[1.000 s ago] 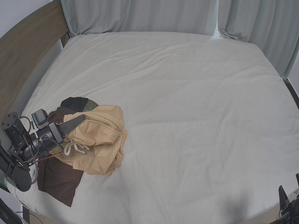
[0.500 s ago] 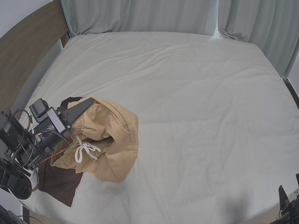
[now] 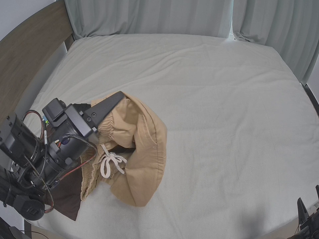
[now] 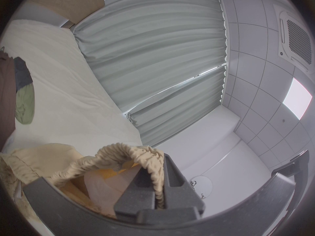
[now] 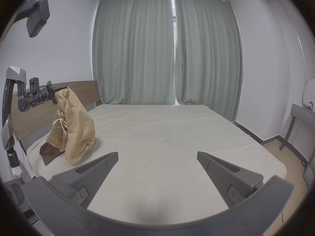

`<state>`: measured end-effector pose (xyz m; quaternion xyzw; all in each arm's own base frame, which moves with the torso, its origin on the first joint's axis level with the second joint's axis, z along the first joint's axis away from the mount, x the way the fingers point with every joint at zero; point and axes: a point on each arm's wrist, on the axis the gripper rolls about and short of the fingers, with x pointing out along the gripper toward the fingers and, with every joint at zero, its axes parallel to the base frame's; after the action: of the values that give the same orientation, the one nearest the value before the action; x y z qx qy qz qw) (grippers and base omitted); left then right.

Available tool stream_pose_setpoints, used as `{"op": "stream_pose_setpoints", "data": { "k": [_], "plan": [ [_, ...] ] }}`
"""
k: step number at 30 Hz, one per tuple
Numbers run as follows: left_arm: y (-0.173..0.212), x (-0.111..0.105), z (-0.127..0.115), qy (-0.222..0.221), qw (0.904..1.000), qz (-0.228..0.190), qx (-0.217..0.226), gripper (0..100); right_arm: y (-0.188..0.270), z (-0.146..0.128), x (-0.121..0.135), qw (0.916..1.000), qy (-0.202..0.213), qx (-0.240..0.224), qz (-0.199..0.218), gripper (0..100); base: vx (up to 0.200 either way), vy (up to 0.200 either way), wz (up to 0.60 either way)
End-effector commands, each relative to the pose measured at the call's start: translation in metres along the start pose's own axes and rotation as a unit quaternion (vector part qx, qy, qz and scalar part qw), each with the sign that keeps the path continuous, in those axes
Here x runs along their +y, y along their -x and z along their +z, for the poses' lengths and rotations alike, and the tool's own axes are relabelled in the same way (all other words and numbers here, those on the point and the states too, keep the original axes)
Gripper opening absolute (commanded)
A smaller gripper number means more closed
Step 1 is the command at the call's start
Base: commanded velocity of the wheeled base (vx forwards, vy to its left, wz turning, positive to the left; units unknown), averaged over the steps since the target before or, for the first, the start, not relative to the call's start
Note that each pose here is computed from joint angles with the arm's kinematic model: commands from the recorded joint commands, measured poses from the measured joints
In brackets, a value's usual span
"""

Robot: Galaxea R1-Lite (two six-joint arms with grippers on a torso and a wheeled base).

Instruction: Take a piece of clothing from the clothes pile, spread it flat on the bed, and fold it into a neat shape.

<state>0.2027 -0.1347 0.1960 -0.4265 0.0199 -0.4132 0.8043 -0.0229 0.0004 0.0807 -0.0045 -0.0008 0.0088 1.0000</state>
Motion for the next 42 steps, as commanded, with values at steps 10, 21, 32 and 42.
{"op": "stream_pose_setpoints", "data": {
  "k": [10,21,32,42],
  "plan": [
    [-0.032,-0.007,-0.048,0.03,0.9972,-0.025,0.063,0,0.0,-0.005,0.0,1.0,0.0,0.001,0.0,100,0.0,0.0,0.0],
    [-0.063,0.005,-0.104,0.049,0.9899,-0.028,0.13,0,0.0,-0.005,0.0,1.0,0.001,0.001,0.0,100,0.0,0.0,0.0],
    [-0.097,0.002,-0.14,0.06,0.9845,-0.071,0.149,0,0.0,-0.005,0.0,1.0,0.001,0.001,0.0,100,0.0,0.0,0.0],
    [-0.124,-0.04,-0.14,0.089,0.9759,-0.157,0.123,0,0.0,-0.005,0.0,1.0,0.001,0.001,0.0,100,0.0,0.0,0.0]
  ]
}}
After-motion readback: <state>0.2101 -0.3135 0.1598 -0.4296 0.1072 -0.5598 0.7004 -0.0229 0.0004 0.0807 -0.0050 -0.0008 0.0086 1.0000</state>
